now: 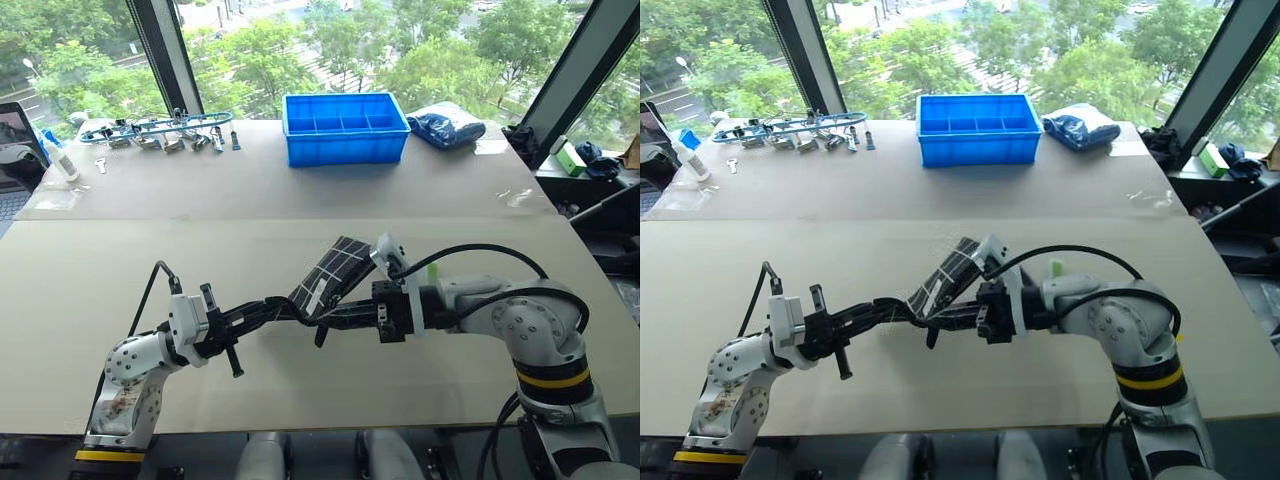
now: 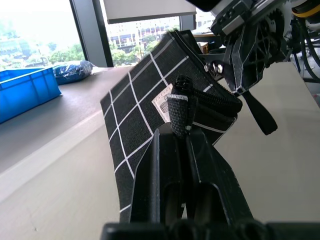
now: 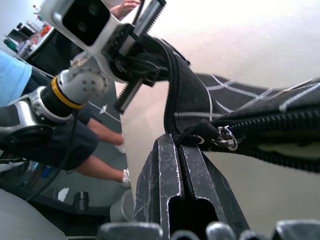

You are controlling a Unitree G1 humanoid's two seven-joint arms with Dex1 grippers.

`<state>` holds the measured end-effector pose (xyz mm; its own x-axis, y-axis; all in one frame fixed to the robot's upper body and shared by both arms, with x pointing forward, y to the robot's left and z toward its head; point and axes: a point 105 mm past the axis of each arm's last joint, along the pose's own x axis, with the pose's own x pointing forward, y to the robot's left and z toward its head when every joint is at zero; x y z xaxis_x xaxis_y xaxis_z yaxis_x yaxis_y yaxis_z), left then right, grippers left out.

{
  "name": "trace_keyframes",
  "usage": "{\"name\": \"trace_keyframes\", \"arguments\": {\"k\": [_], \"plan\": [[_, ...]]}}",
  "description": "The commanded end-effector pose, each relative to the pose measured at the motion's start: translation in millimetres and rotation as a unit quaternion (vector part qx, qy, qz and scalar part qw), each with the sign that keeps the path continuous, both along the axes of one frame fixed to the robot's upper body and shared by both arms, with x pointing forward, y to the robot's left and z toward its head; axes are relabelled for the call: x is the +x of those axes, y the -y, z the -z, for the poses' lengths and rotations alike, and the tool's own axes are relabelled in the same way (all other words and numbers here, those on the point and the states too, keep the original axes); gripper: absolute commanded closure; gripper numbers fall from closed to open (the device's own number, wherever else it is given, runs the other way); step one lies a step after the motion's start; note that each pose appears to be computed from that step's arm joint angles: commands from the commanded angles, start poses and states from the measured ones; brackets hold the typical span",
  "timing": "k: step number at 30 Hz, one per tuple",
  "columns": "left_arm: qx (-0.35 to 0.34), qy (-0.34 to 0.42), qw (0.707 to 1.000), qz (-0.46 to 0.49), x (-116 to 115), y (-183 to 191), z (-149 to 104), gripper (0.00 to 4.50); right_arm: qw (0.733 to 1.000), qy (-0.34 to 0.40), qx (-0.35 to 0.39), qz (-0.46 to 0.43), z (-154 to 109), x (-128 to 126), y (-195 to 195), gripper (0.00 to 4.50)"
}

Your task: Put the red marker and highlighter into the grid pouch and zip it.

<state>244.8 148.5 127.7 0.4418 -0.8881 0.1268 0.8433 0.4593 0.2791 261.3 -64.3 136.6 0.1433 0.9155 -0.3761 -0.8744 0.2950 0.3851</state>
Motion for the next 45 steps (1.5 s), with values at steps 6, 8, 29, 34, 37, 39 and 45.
{"name": "trace_keyframes", "arguments": {"k": [6,8,29,34,37,39,45], "plan": [[-0.005,0.027,1.000,-0.009,-3.9,2.3,-11.5,4.50,0.996,0.053,0.017,0.065,-19.7,49.8,16.7,4.48],[-0.006,0.033,0.999,-0.021,-2.2,0.4,-13.1,4.50,0.998,0.047,0.022,0.039,-18.3,39.3,6.3,4.48],[-0.020,0.050,0.996,-0.064,-1.5,-1.4,-18.8,4.50,0.994,0.039,0.095,-0.035,-41.9,10.5,-41.8,4.48],[-0.018,0.060,0.996,-0.068,3.1,-4.1,-24.9,4.50,0.996,0.041,0.044,-0.062,-15.2,-2.0,-53.9,4.48],[-0.019,0.063,0.995,-0.070,4.6,-4.7,-27.1,4.50,0.996,0.062,0.029,-0.063,-13.8,1.3,-51.2,4.48],[-0.019,0.063,0.995,-0.071,5.1,-4.7,-27.6,4.50,0.993,0.061,0.065,-0.078,-28.9,-2.2,-53.7,4.48],[-0.023,0.063,0.995,-0.071,5.5,-0.9,-27.9,4.50,0.989,0.036,0.132,-0.057,-53.6,8.9,-58.9,4.48]]}}
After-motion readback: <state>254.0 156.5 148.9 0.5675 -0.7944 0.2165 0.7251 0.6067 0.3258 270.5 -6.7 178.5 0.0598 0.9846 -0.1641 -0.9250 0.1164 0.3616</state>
